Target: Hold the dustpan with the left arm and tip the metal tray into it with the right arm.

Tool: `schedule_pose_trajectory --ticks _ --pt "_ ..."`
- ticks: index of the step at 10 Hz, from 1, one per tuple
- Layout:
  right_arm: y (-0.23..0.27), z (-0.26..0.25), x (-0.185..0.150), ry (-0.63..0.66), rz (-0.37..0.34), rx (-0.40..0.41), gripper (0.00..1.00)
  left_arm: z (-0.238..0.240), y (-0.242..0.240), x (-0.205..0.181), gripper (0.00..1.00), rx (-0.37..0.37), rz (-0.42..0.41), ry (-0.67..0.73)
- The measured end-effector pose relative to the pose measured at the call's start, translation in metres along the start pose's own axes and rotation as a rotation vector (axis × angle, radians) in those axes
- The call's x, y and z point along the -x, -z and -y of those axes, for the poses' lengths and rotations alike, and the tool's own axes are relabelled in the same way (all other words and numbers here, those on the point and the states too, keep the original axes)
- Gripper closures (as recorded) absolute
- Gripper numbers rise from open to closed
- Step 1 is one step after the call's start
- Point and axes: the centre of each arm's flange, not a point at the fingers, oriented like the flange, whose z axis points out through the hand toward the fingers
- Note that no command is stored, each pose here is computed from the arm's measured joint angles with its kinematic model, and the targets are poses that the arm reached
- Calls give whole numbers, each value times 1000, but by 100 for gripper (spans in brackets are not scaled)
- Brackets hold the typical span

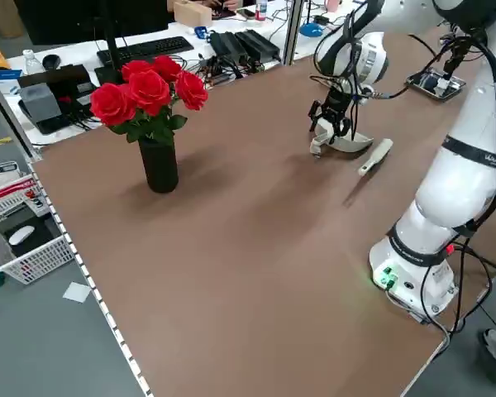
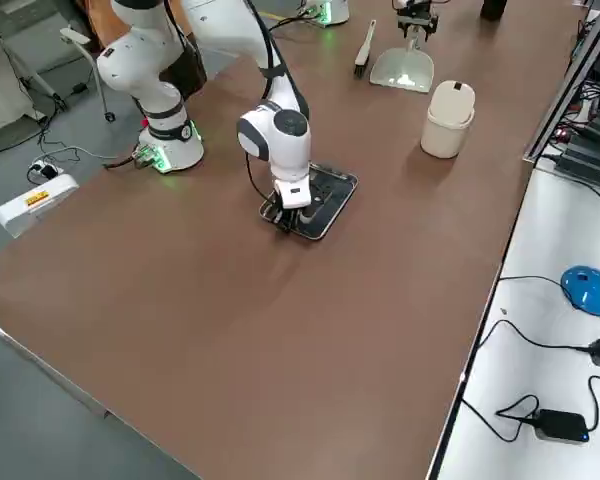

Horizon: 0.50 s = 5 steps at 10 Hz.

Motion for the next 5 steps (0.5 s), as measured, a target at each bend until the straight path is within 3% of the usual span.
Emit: schedule_pose_trajectory --ticks 1,2,5 --pt "-1 -2 0 -2 1 1 82 -2 -7 -1 12 4 6 0" --pt "-1 -3 0 -2 2 -1 88 -3 -10 -2 14 9 6 0" --pt "0 -3 -3 12 0 -12 91 -2 -9 -1 33 5 4 6"
